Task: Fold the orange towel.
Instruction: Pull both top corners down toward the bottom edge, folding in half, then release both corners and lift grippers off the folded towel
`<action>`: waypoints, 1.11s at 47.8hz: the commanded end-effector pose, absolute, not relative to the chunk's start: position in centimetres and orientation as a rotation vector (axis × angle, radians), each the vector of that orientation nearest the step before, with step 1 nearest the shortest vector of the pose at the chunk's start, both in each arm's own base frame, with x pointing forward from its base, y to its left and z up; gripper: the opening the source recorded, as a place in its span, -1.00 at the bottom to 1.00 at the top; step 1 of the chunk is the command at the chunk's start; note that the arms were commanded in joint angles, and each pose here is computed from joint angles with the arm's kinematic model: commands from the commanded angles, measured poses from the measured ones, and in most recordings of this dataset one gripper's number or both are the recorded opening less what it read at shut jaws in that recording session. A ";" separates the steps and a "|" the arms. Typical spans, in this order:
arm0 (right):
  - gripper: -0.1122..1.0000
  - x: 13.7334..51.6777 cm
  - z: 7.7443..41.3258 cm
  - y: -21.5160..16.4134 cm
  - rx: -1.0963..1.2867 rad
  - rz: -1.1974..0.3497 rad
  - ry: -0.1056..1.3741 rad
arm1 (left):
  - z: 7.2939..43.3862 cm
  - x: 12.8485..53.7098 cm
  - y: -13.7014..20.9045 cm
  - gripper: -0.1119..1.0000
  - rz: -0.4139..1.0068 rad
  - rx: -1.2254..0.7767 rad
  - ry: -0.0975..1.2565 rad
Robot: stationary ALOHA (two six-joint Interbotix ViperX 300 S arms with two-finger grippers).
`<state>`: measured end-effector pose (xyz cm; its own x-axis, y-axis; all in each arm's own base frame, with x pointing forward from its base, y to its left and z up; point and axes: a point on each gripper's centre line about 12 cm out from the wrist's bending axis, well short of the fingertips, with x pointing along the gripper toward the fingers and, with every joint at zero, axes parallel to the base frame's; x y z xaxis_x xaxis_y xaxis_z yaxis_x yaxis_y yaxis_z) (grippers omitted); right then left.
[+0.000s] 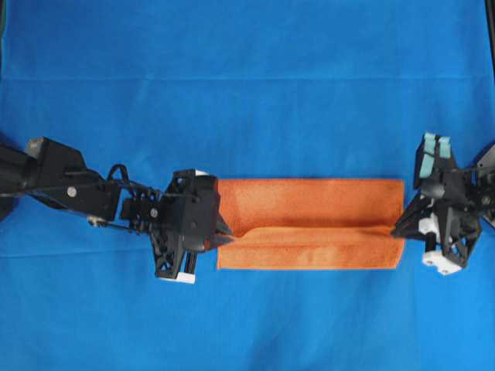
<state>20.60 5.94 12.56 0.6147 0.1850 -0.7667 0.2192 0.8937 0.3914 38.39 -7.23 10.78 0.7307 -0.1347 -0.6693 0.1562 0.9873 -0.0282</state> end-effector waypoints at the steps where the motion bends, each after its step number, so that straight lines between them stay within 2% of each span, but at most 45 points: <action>1: -0.79 21.4 12.8 6.6 0.485 -0.001 0.904 | 11.5 38.9 -7.9 -0.78 -0.175 0.032 0.704; 17: -0.79 21.7 12.4 7.4 0.480 0.009 0.934 | 11.0 39.2 -7.9 -0.77 -0.174 0.031 0.678; 21: -0.77 21.6 12.4 7.8 0.495 0.016 0.941 | 11.1 39.3 -8.0 -0.69 -0.175 0.029 0.673; 23: -0.65 21.5 12.4 8.1 0.500 0.021 0.944 | 11.1 39.3 -8.0 -0.62 -0.175 0.028 0.673; 25: -0.44 21.4 12.4 8.3 0.505 0.027 0.944 | 11.1 39.3 -8.1 -0.50 -0.174 0.021 0.672; 30: 0.12 21.3 12.6 8.9 0.511 0.044 0.945 | 11.2 39.4 -8.3 -0.07 -0.171 0.001 0.670; 33: 0.33 21.3 12.7 9.0 0.509 0.052 0.942 | 11.5 39.3 -8.4 0.21 -0.173 -0.002 0.670; 39: 0.21 21.2 13.6 9.0 0.496 0.076 0.911 | 12.9 39.1 -8.3 0.53 -0.179 0.006 0.645; 45: 0.21 21.3 14.8 8.0 0.470 0.078 0.859 | 14.6 38.8 -7.4 0.51 -0.162 0.006 0.612; 53: 0.21 21.2 15.3 4.9 0.444 -0.022 0.834 | 15.3 38.0 -4.5 0.52 -0.102 0.009 0.602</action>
